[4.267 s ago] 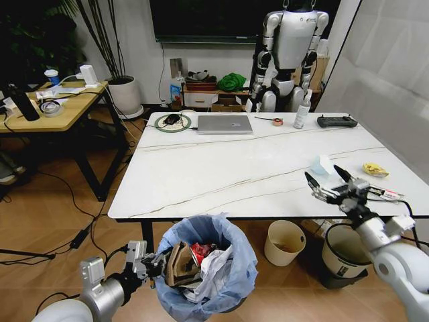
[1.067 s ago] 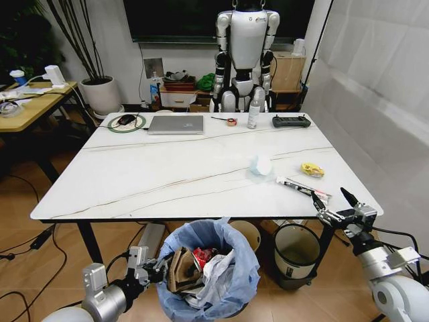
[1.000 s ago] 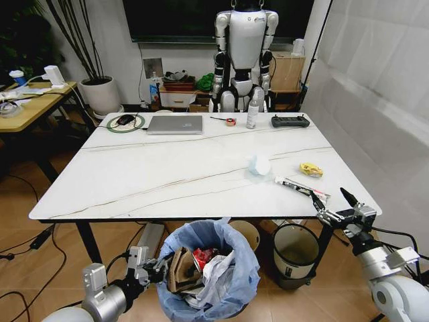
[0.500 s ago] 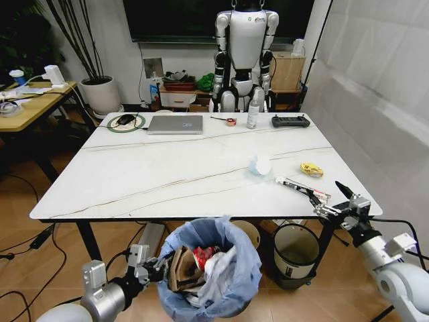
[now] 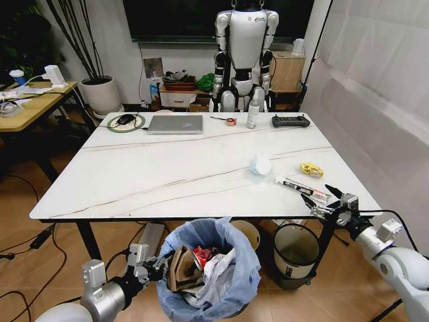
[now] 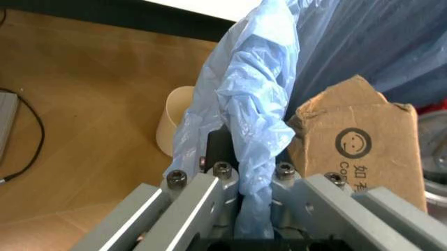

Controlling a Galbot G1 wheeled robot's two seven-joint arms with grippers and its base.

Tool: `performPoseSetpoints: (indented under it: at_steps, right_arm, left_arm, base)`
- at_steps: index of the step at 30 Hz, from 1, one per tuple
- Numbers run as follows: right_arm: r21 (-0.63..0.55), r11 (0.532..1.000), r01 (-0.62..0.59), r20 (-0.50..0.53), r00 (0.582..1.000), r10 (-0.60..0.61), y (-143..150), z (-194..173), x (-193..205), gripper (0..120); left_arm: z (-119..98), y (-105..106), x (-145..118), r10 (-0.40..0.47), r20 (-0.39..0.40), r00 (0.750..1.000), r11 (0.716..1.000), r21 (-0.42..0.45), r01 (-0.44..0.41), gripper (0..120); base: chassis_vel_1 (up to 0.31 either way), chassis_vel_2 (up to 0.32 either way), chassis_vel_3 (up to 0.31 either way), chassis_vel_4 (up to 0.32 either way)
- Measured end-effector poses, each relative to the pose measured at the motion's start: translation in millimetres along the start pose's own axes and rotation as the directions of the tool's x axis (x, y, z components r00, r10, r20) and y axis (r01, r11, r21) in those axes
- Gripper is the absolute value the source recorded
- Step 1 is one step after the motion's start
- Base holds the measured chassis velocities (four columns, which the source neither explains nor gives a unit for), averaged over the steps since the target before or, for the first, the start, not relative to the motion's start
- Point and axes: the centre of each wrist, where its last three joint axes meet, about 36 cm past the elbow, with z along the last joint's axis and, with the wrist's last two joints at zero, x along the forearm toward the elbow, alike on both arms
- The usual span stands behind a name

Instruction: Pick up the trash bin and place the trash from the table into it.

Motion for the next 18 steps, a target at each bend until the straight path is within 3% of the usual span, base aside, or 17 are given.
performPoseSetpoints:
  at_steps: [5,18]
  right_arm:
    - [0.025,1.000,0.004,-0.034,0.999,-0.003,-29,1,-3,100]
    - [0.008,0.999,0.050,-0.047,0.998,-0.050,-32,5,-17,100]
  left_arm:
    - [-3,2,-1,0.001,0.003,1.000,1.000,-0.002,-0.001,0]
    - [-1,2,-1,-0.002,0.002,1.000,1.000,0.004,0.002,0]
  base:
    - [0.000,0.000,0.000,0.000]
    - [0.000,0.000,0.000,0.000]
